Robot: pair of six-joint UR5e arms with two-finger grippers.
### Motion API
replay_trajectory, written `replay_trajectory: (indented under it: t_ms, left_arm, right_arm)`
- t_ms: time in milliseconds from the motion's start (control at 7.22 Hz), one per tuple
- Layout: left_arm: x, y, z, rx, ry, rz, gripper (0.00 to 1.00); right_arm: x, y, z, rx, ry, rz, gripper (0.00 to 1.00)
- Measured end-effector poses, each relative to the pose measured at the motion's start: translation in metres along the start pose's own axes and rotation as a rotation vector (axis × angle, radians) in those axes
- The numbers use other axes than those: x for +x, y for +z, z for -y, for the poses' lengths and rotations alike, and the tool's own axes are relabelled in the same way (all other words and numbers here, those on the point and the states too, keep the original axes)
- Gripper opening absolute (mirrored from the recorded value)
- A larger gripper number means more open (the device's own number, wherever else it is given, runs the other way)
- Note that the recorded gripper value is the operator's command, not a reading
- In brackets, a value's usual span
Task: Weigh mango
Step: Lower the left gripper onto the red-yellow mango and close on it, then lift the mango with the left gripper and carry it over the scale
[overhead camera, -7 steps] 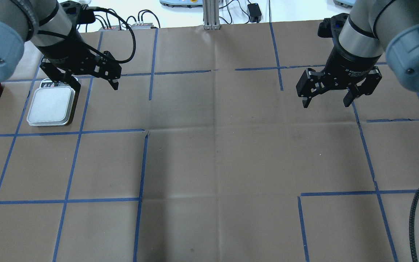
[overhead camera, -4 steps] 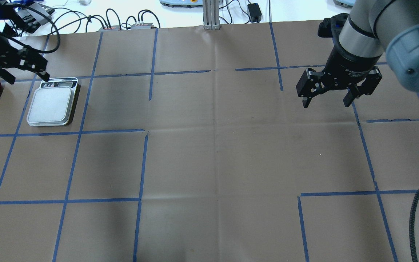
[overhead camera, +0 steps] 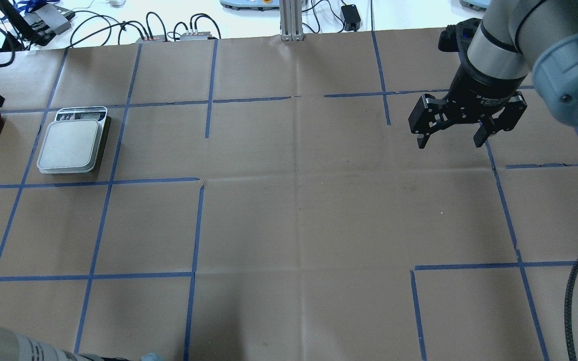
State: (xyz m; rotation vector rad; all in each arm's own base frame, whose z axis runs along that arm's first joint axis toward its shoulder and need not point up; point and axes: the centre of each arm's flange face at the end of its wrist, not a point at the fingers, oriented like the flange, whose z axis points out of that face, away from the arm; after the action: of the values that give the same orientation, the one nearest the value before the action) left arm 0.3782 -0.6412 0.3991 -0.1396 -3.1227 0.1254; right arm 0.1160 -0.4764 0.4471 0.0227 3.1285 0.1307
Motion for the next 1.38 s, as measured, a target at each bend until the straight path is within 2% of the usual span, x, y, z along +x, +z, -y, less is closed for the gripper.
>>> replay_trajectory:
  t_ms: [277, 554, 969, 1385]
  left_arm:
    - [-0.092, 0.05, 0.026, 0.033, 0.017, 0.01, 1.0]
    - [-0.135, 0.095, 0.049, 0.046, 0.035, 0.016, 1.0]
    - [-0.146, 0.149, 0.067, 0.028, 0.04, -0.018, 0.99]
    - [-0.129, 0.207, 0.084, -0.012, 0.041, -0.059, 0.97]
  right_arm:
    - [0.0, 0.0, 0.0, 0.0, 0.0, 0.0, 1.0]
    - [0.0, 0.0, 0.0, 0.0, 0.0, 0.0, 1.0]
    - [0.0, 0.0, 0.0, 0.0, 0.0, 0.0, 1.0]
    - [0.0, 0.0, 0.0, 0.001, 0.0, 0.0, 1.0]
